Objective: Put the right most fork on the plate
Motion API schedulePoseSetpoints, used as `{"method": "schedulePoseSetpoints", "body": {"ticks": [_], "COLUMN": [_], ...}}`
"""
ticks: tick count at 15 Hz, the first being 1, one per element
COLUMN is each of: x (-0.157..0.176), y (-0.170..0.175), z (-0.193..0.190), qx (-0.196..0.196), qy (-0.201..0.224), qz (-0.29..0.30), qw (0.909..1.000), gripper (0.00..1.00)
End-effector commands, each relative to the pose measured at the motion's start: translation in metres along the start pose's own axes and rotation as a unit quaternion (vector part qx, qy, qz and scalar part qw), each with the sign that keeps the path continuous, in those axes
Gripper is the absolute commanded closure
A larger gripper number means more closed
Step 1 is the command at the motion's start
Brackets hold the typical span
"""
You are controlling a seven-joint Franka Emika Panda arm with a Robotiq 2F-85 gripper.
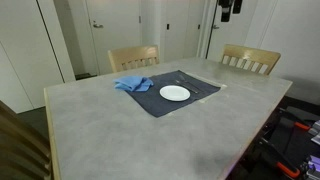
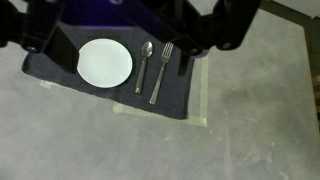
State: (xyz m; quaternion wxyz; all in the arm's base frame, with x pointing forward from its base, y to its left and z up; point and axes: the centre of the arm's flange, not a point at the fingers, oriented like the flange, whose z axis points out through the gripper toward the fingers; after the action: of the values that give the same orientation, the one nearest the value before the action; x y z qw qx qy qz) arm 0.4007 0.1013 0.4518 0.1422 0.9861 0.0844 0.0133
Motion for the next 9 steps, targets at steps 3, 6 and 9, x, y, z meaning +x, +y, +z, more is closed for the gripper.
{"method": "schedulePoseSetpoints", "body": {"ticks": [3, 6, 9], "x": [0.0, 0.004, 0.014], "y": [0.0, 0.004, 0.025], "z": [0.0, 0.005, 0.018], "qx": [0.0, 0.004, 0.024], "qy": [0.0, -0.006, -0.01], "qz": [0.0, -0.007, -0.012], "qw": [1.0, 0.9999, 0.9996], "gripper": [0.0, 0.0, 0.0]}}
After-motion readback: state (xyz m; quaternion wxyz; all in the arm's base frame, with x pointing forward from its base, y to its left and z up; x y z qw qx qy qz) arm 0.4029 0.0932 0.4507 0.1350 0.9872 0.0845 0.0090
